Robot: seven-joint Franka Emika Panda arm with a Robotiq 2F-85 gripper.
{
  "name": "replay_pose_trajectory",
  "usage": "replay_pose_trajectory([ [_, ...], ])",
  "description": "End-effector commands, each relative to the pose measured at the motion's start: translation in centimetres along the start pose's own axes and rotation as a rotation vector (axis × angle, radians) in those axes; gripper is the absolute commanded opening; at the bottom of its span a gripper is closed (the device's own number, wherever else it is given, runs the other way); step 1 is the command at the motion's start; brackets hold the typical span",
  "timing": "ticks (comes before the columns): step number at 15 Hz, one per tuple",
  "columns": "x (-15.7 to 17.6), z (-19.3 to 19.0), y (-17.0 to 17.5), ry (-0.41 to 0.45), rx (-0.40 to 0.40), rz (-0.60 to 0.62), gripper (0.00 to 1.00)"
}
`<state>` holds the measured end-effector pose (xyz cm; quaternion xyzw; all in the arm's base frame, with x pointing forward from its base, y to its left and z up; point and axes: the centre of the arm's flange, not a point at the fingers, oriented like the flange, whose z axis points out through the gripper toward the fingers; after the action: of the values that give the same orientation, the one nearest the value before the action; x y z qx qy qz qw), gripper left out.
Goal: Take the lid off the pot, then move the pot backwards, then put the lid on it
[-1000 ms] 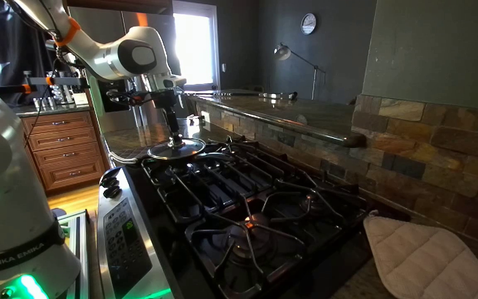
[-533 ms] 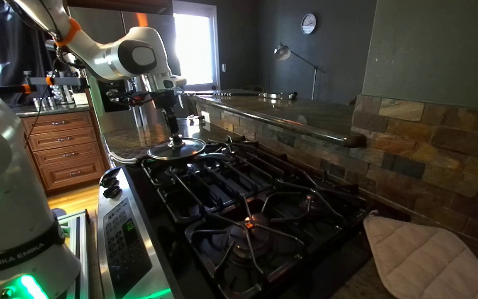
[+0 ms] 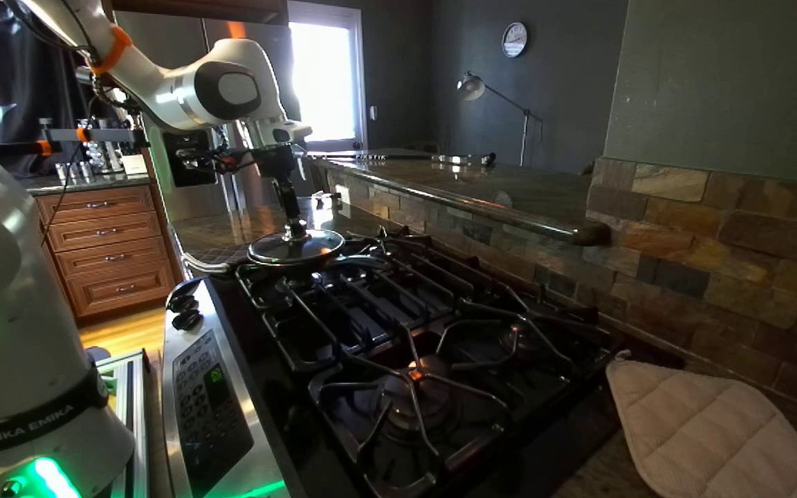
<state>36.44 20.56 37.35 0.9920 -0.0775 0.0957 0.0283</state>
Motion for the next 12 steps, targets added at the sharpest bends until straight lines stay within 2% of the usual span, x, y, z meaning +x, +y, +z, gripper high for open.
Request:
replay_pose_trajectory([
  [1,-0.9,-2.2,1.5,0.042,0.005,0.034,0.23],
  [5,-0.9,-3.4,2.2,0.065,0.008,0.073,0.23],
  [12,-1.2,-5.6,4.6,0.045,-0.005,0.157,0.23],
])
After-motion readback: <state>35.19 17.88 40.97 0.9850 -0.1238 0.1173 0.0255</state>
